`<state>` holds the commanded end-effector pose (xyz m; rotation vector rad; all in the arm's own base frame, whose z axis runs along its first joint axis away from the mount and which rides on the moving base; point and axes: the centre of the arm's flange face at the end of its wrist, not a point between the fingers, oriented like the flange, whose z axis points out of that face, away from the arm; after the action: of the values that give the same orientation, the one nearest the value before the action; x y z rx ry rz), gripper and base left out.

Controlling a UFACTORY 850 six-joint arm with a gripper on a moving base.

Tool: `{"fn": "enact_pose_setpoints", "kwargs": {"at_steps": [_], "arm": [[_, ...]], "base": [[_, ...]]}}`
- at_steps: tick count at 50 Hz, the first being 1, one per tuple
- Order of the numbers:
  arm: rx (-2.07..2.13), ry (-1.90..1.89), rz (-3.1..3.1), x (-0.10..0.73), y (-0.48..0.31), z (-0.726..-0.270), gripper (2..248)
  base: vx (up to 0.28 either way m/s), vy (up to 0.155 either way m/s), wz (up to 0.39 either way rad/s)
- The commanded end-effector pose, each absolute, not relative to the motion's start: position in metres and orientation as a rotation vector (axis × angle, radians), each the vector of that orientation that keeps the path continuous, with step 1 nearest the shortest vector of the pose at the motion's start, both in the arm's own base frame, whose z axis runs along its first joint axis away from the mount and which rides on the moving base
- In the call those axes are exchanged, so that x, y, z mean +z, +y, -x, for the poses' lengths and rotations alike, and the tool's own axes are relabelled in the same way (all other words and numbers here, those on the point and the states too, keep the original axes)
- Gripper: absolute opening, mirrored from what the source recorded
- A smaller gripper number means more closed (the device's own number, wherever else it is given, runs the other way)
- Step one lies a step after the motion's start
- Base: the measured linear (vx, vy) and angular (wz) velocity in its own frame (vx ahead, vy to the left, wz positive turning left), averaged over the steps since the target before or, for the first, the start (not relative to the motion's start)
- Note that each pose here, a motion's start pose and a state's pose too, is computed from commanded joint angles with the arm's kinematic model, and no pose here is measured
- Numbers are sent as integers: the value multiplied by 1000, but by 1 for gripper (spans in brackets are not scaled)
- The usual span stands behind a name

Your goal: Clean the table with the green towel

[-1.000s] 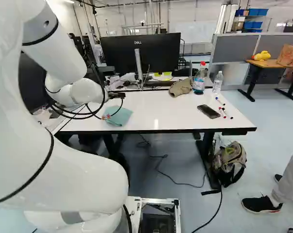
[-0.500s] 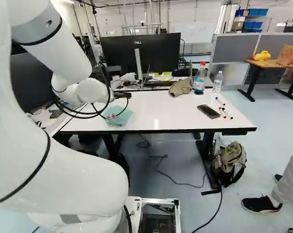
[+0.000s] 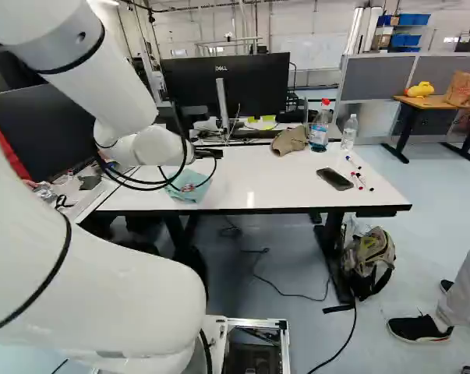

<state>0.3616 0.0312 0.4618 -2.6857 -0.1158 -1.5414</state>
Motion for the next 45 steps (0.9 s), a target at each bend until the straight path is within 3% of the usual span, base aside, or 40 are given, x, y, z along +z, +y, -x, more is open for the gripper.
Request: {"fn": "enact_pose_setpoints", "kwargs": {"at_steps": [45], "arm": [[-1579,59,2740,461,-15,-355,247]], "base": [[0,0,0]]}}
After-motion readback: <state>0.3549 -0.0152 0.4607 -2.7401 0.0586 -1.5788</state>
